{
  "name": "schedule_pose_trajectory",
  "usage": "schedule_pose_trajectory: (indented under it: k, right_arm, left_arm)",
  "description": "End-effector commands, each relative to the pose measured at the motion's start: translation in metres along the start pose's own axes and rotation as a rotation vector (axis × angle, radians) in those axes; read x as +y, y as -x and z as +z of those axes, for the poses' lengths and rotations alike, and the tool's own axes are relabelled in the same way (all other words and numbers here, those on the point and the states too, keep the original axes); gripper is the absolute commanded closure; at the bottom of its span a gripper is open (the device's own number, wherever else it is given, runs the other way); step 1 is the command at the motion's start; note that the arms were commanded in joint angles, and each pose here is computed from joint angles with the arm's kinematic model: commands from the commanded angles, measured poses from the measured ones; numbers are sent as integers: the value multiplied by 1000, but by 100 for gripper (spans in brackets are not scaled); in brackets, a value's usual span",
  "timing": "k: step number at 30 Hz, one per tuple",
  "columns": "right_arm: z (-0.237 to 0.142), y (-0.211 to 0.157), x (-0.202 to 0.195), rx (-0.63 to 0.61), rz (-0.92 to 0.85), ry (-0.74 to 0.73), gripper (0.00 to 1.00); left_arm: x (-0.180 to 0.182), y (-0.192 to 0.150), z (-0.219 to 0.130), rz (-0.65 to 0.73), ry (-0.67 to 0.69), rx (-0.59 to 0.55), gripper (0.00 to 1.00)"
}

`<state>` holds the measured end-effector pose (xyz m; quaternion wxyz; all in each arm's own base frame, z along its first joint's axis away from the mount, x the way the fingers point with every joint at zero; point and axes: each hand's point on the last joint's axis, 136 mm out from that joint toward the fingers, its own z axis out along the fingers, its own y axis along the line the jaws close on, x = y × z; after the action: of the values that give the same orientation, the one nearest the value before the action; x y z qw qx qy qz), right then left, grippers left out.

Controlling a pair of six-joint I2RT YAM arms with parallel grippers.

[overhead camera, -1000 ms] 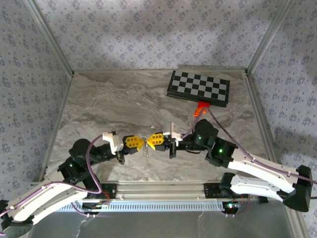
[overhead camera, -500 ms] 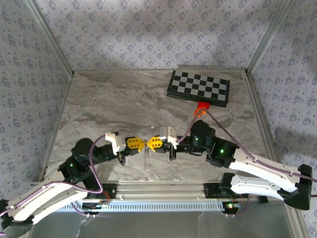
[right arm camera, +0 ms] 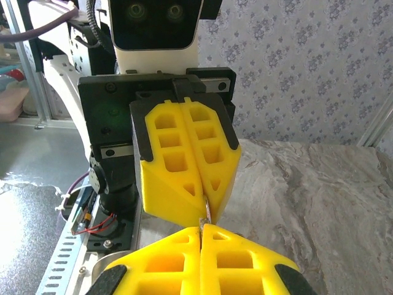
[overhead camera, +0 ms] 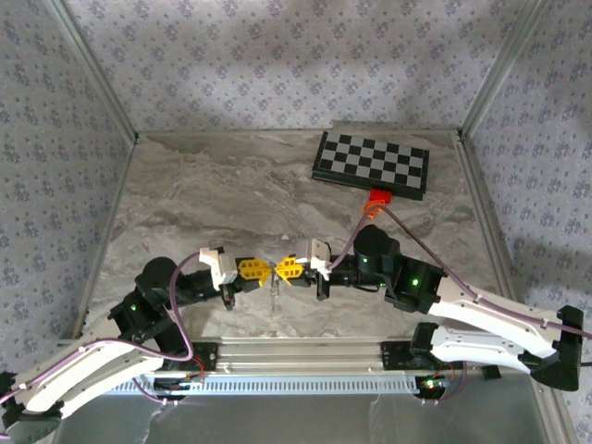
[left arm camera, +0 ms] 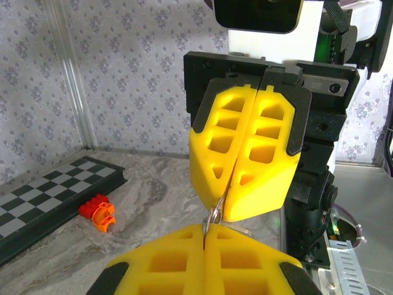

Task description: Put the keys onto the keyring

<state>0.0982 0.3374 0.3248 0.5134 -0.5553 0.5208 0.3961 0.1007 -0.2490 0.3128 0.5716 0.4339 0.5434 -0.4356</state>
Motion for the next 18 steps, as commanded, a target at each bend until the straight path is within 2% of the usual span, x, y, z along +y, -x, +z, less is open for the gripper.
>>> schedule_pose_trajectory:
  k: [1,18]
  right_arm:
    - [1,6,14,-2,-23,61,100]
    - [-7,23,7,-121,61,77,100]
  left_arm:
    - [-1,34,-3,38,0,-79,100]
    - [-6,37,-1,47,-31,-82,100]
